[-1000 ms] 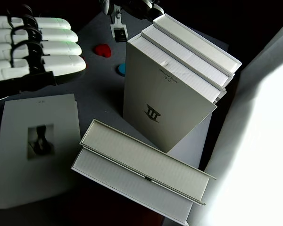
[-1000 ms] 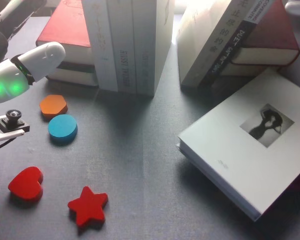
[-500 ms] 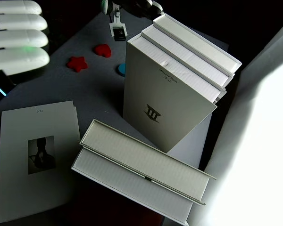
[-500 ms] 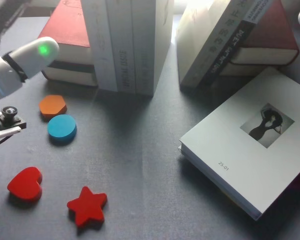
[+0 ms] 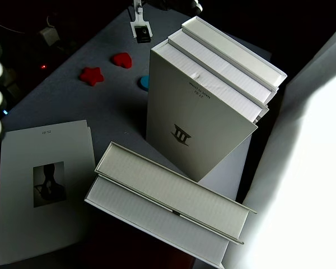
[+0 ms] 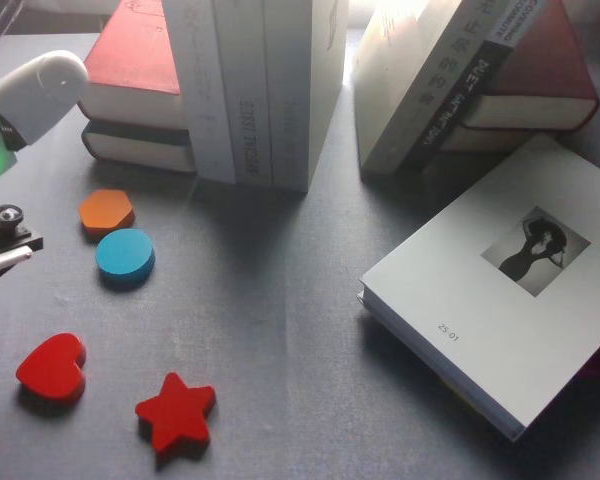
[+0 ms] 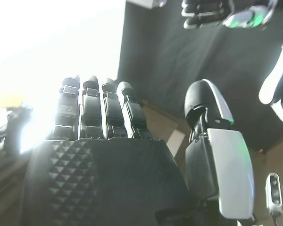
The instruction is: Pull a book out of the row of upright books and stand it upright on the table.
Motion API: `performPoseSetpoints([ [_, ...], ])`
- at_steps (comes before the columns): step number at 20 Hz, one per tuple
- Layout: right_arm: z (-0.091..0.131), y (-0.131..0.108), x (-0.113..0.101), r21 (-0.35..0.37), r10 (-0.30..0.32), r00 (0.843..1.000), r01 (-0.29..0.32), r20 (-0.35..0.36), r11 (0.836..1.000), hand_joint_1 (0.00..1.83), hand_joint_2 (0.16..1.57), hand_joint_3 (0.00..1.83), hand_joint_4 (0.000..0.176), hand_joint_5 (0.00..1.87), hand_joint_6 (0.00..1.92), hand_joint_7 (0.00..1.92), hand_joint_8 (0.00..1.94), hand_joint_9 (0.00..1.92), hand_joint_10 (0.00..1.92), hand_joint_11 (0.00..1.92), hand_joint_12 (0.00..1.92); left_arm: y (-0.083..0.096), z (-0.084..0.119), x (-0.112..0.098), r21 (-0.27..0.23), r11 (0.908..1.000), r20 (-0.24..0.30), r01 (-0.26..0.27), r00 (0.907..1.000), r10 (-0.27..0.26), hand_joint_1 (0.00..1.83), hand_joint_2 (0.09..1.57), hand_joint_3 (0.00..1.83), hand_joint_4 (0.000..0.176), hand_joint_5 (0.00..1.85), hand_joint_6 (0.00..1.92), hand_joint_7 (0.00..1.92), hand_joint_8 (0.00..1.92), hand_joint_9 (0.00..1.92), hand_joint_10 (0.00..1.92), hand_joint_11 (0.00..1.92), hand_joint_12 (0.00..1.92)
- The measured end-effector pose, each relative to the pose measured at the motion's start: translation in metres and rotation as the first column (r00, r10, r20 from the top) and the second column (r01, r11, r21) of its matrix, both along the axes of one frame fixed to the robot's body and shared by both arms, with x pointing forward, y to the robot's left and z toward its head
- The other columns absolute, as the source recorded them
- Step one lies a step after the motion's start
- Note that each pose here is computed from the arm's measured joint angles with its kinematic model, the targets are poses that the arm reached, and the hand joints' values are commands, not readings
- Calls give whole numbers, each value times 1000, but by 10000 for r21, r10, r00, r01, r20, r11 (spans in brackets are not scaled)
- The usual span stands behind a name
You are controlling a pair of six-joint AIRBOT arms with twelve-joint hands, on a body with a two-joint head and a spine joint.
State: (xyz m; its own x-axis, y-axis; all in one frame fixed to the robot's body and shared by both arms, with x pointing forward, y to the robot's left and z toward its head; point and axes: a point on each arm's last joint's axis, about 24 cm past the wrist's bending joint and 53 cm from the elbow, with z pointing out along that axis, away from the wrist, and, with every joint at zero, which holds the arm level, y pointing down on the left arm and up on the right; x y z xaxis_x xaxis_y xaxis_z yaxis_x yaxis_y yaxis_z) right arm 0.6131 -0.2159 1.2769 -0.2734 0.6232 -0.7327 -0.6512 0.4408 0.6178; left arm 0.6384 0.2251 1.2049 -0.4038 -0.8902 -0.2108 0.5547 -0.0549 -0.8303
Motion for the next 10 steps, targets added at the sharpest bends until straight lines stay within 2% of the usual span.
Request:
performPoseSetpoints([
  [1, 0, -1, -2, 205, 15, 10000, -15, 35, 9998, 262, 1310, 17, 0, 0, 0, 0, 0, 0, 0, 10, 6, -1, 0, -1, 21, 10000, 35, 61, 10000, -61, 290, 1344, 0, 131, 0, 0, 0, 0, 0, 0, 0, 0],
  [2, -1, -2, -4, 415, 54, 10000, -57, 69, 9991, 293, 1310, 13, 0, 0, 0, 0, 0, 0, 0, 24, 16, -2, 2, -2, -10, 10000, 86, 83, 9999, -83, 256, 1351, 1, 139, 0, 0, 0, 0, 0, 0, 0, 0],
  [3, 0, -3, -7, 584, 79, 9999, -87, 126, 9983, 292, 1326, 14, 0, 0, 0, 0, 0, 0, 0, 3, 17, -1, 4, -3, -37, 10000, 124, 64, 9999, -63, 180, 1357, 4, 157, 0, 0, 0, 0, 0, 0, 0, 0],
  [4, 4, -3, -9, 786, 100, 9996, -121, 265, 9968, 292, 1326, 14, 0, 0, 0, 0, 0, 0, 0, 3, 17, 1, 7, -4, 16, 10000, 200, 30, 9998, -31, 180, 1357, 4, 157, 0, 0, 0, 0, 0, 0, 0, 0],
  [5, 10, -3, -12, 1025, 123, 9989, -169, 452, 9946, 289, 1339, 17, 0, 0, 0, 0, 0, 0, 0, 3, 20, 4, 12, -5, 56, 10000, 371, -71, 9993, 69, 166, 1349, 0, 173, 0, 0, 0, 0, 0, 0, 0, 0],
  [6, 13, -3, -15, 1080, 169, 9982, -231, 581, 9939, 289, 1339, 17, 0, 0, 0, 0, 0, 0, 0, 3, 20, 6, 15, -7, 42, 9999, 462, -123, 9989, 121, 166, 1349, 0, 173, 0, 0, 0, 0, 0, 0, 0, 0],
  [8, 14, 0, -20, 1059, 241, 9969, -320, 744, 9939, 341, 1308, 0, 0, 0, 0, 0, 0, 0, 0, 0, 191, 8, 19, -8, -3, 9999, 606, -139, 9981, 139, 194, 1347, 0, 176, 0, 0, 0, 0, 0, 0, 0, 0],
  [9, 13, 1, -21, 1072, 289, 9967, -370, 758, 9936, 341, 1308, 0, 0, 0, 0, 0, 0, 0, 0, 0, 191, 8, 19, -9, 19, 9999, 592, -131, 9982, 130, 194, 1347, 0, 176, 0, 0, 0, 0, 0, 0, 0, 0],
  [10, 13, 1, -23, 1137, 340, 9962, -429, 798, 9926, 327, 1305, 0, 0, 0, 0, 0, 0, 0, 0, 0, 132, 6, 17, -9, 79, 9999, 562, -77, 9984, 72, 216, 1380, 9, 143, 0, 0, 0, 0, 0, 0, 0, 0],
])
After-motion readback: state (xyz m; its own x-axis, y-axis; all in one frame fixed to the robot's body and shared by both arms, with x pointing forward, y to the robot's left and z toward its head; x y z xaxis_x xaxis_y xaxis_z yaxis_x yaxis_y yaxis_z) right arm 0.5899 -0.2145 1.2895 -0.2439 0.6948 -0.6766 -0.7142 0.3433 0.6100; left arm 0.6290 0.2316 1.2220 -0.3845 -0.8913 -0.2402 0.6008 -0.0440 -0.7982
